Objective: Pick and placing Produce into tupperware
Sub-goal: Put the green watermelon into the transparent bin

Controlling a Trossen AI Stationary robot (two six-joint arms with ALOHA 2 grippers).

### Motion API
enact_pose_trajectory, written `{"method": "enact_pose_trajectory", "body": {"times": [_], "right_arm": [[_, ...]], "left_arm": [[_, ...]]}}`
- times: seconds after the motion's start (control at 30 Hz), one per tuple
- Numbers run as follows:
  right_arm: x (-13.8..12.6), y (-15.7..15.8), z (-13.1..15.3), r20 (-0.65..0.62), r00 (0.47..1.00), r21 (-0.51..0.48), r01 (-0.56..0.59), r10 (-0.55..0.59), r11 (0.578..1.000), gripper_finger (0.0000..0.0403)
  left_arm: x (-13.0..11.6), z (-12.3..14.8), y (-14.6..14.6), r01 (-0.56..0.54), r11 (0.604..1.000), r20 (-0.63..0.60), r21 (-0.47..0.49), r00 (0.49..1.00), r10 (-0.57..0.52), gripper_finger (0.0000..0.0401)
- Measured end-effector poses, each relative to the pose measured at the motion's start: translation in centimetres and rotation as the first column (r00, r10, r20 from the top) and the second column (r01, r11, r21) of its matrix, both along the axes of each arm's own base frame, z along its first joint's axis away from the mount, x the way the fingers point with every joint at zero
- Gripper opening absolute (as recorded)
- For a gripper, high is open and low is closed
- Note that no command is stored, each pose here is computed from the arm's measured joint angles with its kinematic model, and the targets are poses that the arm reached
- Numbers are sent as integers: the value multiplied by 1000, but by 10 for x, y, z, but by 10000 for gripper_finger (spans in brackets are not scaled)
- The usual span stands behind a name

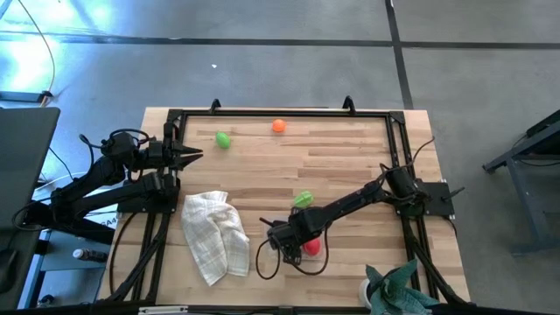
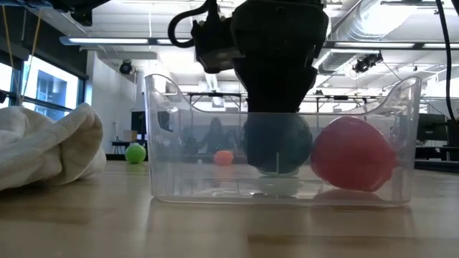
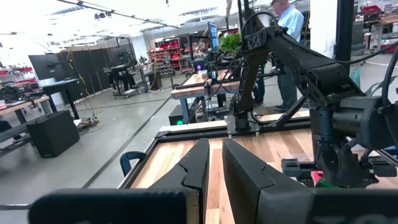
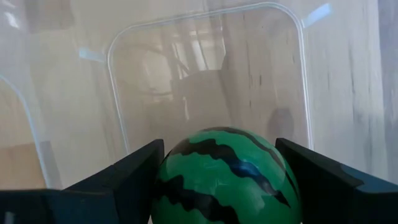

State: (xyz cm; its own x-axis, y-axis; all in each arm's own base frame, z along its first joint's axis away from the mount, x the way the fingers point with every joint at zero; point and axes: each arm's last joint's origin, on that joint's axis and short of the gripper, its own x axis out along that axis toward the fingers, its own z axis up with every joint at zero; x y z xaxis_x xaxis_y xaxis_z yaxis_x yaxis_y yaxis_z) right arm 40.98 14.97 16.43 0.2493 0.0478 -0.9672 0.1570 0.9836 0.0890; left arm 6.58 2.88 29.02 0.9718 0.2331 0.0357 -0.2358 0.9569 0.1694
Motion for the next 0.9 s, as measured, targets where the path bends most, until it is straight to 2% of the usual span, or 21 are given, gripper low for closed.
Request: {"method": "enact_pose_trajectory", "body": {"times": [0.53, 0.9], "right_arm": [[-1, -4, 0, -8, 997, -25, 72, -72, 997, 294], [1, -4, 0, 6, 999, -29, 42, -42, 999, 294]], "left_arm": [[0, 0, 0, 0, 1000, 0, 0, 1000, 0, 37], [0, 0, 0, 0, 1000, 0, 0, 1000, 0, 37]]}}
